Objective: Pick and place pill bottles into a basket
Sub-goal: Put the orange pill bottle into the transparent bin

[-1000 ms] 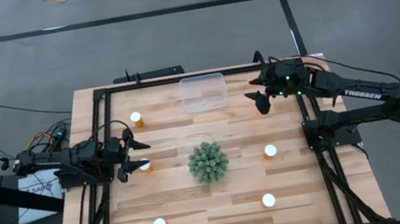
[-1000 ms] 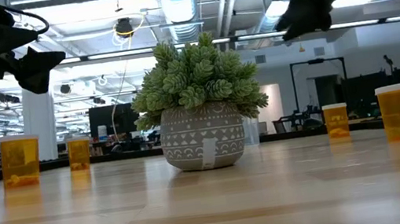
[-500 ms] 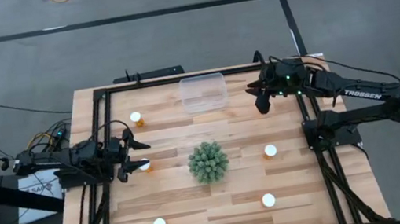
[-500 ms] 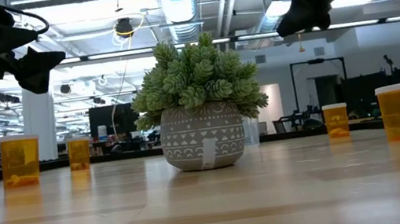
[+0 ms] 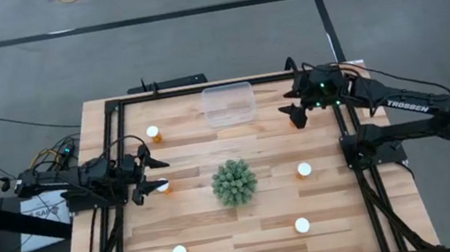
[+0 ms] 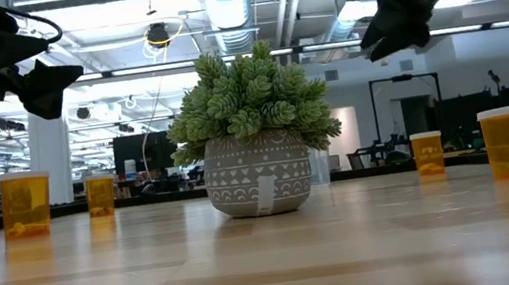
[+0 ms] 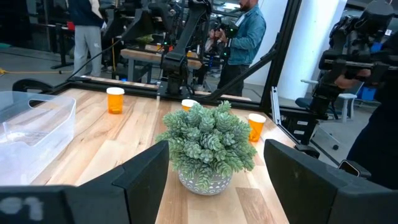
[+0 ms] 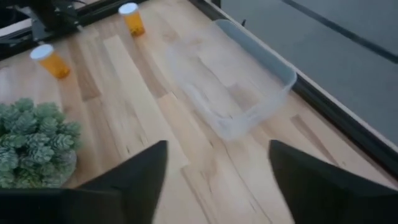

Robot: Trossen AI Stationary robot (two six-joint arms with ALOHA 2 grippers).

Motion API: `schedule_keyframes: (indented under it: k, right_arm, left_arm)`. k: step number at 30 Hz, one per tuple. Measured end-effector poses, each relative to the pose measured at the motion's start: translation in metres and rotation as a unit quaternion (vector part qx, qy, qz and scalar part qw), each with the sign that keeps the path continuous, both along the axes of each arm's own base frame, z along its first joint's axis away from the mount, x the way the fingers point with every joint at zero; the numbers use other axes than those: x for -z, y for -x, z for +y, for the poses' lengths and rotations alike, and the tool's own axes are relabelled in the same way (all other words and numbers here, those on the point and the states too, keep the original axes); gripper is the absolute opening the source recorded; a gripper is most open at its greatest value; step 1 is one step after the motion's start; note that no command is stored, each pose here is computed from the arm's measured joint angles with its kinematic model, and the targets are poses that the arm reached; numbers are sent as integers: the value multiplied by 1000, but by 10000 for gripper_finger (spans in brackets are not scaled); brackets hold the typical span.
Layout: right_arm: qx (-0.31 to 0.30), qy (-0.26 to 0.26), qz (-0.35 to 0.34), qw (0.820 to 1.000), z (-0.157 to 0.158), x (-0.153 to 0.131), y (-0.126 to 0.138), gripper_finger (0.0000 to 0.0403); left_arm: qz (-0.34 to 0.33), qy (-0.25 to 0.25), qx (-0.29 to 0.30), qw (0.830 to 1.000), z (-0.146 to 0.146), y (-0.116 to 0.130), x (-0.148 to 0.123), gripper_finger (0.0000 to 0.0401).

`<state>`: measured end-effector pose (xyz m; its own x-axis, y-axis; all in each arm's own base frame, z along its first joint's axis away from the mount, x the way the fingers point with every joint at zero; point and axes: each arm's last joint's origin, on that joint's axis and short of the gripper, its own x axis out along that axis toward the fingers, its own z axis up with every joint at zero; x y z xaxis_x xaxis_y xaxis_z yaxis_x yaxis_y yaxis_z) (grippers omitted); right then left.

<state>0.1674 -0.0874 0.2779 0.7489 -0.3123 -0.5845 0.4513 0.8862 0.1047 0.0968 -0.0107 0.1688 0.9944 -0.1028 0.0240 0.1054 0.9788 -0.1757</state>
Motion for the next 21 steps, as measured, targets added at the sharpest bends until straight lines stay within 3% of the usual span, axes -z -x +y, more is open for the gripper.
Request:
schedule_keyframes:
  k: [7,11,21]
  right_arm:
    - [79,-44,47,995,-8,9,12,393]
    - [92,-60,87,990,-12,17,16,381]
    - [145,-105,114,977,-23,31,10,362]
  left_arm:
    - [0,0,0,1000,0,0,0,254]
    - [0,0,0,1000,0,0,0,254]
    - [0,0,0,1000,0,0,0,254]
